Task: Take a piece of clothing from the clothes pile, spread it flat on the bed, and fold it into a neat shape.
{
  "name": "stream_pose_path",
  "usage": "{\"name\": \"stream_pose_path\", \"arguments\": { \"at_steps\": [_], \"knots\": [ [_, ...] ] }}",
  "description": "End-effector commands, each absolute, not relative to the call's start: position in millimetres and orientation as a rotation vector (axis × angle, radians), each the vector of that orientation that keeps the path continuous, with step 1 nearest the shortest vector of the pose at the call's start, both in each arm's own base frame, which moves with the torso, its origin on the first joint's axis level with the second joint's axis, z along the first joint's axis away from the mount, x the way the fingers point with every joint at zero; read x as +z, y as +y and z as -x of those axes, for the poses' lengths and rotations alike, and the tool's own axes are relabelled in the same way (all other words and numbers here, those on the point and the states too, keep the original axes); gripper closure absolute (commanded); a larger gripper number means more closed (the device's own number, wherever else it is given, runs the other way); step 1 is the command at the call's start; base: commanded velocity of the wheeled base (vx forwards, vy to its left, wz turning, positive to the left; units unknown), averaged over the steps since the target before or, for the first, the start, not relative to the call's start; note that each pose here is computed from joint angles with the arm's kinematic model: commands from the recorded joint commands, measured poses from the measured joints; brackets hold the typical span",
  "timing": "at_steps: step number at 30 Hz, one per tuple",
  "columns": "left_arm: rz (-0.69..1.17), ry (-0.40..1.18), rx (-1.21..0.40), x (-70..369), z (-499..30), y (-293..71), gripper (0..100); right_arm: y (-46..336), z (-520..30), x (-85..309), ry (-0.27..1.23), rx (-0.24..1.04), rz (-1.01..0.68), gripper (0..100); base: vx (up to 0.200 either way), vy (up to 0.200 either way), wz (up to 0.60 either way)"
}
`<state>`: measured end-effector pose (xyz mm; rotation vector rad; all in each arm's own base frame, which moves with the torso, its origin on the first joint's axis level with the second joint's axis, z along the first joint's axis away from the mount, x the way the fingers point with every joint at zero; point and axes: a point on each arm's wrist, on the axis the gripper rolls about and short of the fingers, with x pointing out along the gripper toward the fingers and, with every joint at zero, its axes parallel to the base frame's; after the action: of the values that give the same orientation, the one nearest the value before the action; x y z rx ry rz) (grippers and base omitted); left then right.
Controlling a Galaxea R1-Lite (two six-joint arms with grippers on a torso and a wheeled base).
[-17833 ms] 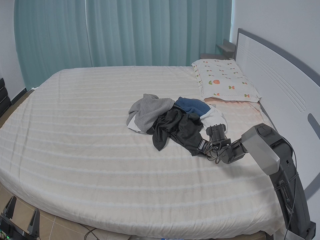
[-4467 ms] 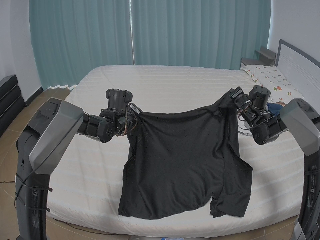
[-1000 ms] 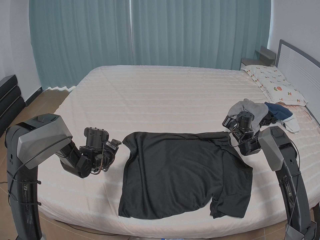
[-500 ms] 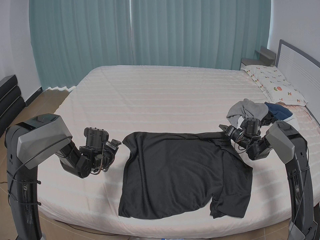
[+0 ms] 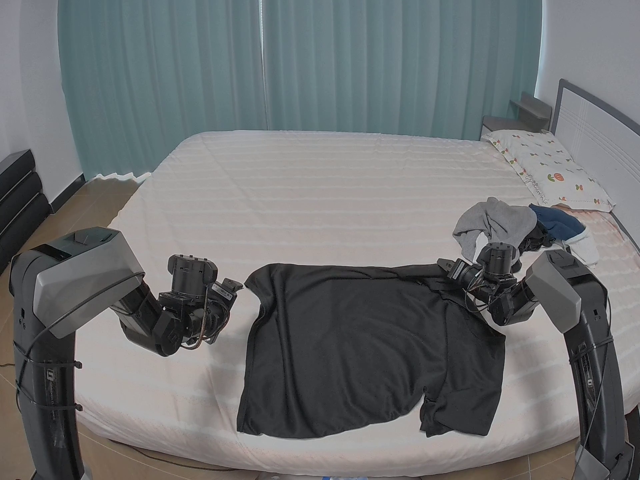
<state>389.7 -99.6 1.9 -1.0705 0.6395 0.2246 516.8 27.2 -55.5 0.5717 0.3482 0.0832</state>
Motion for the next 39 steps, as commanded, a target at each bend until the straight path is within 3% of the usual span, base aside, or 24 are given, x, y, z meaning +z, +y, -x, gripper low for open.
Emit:
{"name": "stream_pose_path", "arguments": {
  "at_steps": [1,6,9,15,20,26,30,31,34,39],
  "knots": [
    [1.071,0.640,0.224,1.8,-389.6,-99.7,0,27.5,-518.3,-67.0,0.357,0.079,-0.572,100,0.000,0.000,0.00],
    [1.070,0.639,0.225,1.8,-389.6,-99.6,0,26.0,-524.3,-58.4,0.313,0.078,-0.573,100,0.000,0.000,0.00],
    [1.070,0.639,0.225,1.8,-389.6,-99.6,0,16.0,-540.4,-25.5,0.169,0.028,-0.571,100,0.000,0.000,0.00],
    [1.072,0.639,0.226,1.8,-389.6,-99.6,0,16.4,-557.4,2.5,-0.004,0.001,-0.571,100,0.000,0.000,0.00],
    [1.070,0.639,0.225,1.8,-389.6,-99.6,0,25.0,-561.1,-8.7,-0.035,-0.021,-0.554,100,0.000,0.000,0.00],
    [1.070,0.639,0.225,1.8,-389.6,-99.6,0,39.5,-558.0,-50.7,0.045,-0.013,-0.492,100,0.000,0.000,0.00],
    [1.072,0.639,0.226,1.8,-389.6,-99.6,0,39.2,-557.2,-58.7,0.059,-0.024,-0.486,100,0.000,0.000,0.00],
    [1.071,0.641,0.225,1.5,-389.1,-100.1,0,35.8,-558.0,-53.5,0.054,-0.033,-0.486,0,0.000,0.000,0.00],
    [1.073,0.638,0.225,1.9,-389.7,-99.7,0,29.5,-552.3,-50.1,0.075,-0.046,-0.483,0,0.000,0.000,0.00],
    [1.077,0.607,0.198,0.2,-384.7,-99.0,0,17.4,-518.7,-6.2,0.096,-0.032,-0.522,0,0.000,0.000,0.00]
  ]
}}
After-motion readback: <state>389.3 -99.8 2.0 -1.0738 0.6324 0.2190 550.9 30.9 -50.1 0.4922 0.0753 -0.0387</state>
